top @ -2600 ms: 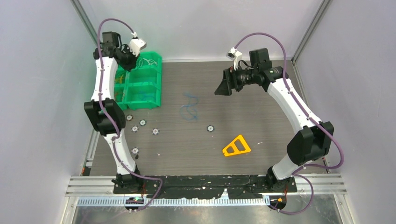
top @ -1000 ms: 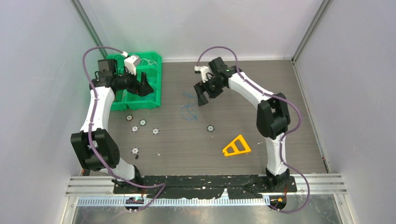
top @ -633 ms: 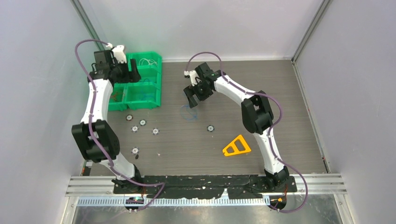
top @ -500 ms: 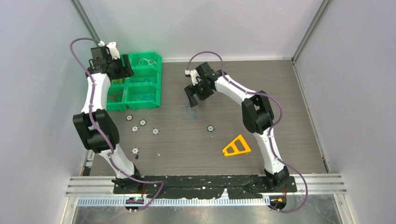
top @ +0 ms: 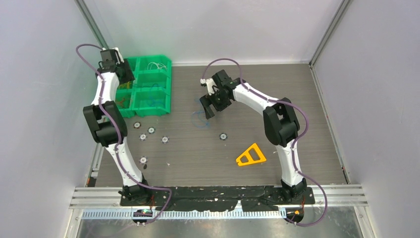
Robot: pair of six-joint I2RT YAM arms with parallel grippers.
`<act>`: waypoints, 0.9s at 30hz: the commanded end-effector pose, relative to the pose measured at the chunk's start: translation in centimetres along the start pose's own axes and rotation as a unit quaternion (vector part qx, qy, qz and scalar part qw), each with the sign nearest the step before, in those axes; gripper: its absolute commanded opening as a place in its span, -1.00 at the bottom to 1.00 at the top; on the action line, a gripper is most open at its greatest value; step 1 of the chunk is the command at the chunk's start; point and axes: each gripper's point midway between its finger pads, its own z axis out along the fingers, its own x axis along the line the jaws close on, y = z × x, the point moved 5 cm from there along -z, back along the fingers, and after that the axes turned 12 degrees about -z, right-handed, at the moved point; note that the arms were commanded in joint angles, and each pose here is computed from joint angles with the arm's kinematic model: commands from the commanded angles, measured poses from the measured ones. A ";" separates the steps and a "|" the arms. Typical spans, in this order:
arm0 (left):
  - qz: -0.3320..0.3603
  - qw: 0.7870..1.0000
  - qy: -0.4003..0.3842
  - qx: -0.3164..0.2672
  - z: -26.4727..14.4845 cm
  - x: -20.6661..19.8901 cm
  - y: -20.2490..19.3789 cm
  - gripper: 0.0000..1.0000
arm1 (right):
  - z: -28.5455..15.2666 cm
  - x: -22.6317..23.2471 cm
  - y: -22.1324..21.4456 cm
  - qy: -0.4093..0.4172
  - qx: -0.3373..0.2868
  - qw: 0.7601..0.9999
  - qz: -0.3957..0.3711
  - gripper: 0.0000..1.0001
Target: Untangle the cables
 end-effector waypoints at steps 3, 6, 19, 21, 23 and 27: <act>-0.025 0.999 0.018 -0.034 -0.1 0.6 1.5 0.01 | -2.5 0.0 2.4 -0.009 -0.048 0.999 -0.009 0.80; -0.029 0.999 0.015 -0.026 0.5 0.6 1.2 0.05 | -2.5 -0.3 2.3 -0.006 -0.042 0.999 -0.006 0.80; -0.045 0.999 -0.008 -0.012 1.8 0.1 0.7 -0.22 | -2.2 -0.7 1.7 -0.002 -0.033 0.999 0.005 0.78; -0.044 0.999 -0.018 -0.015 1.8 -0.2 1.0 -0.38 | -2.1 -0.8 1.7 -0.003 -0.033 0.999 0.006 0.78; -0.044 0.998 -0.028 -0.018 1.7 -0.6 1.4 -0.62 | -2.0 -0.7 1.6 -0.001 -0.032 0.999 0.006 0.78; -0.031 0.998 -0.052 -0.022 1.2 -1.4 1.6 -1.00 | -1.9 -0.7 1.4 0.002 -0.029 1.000 0.007 0.78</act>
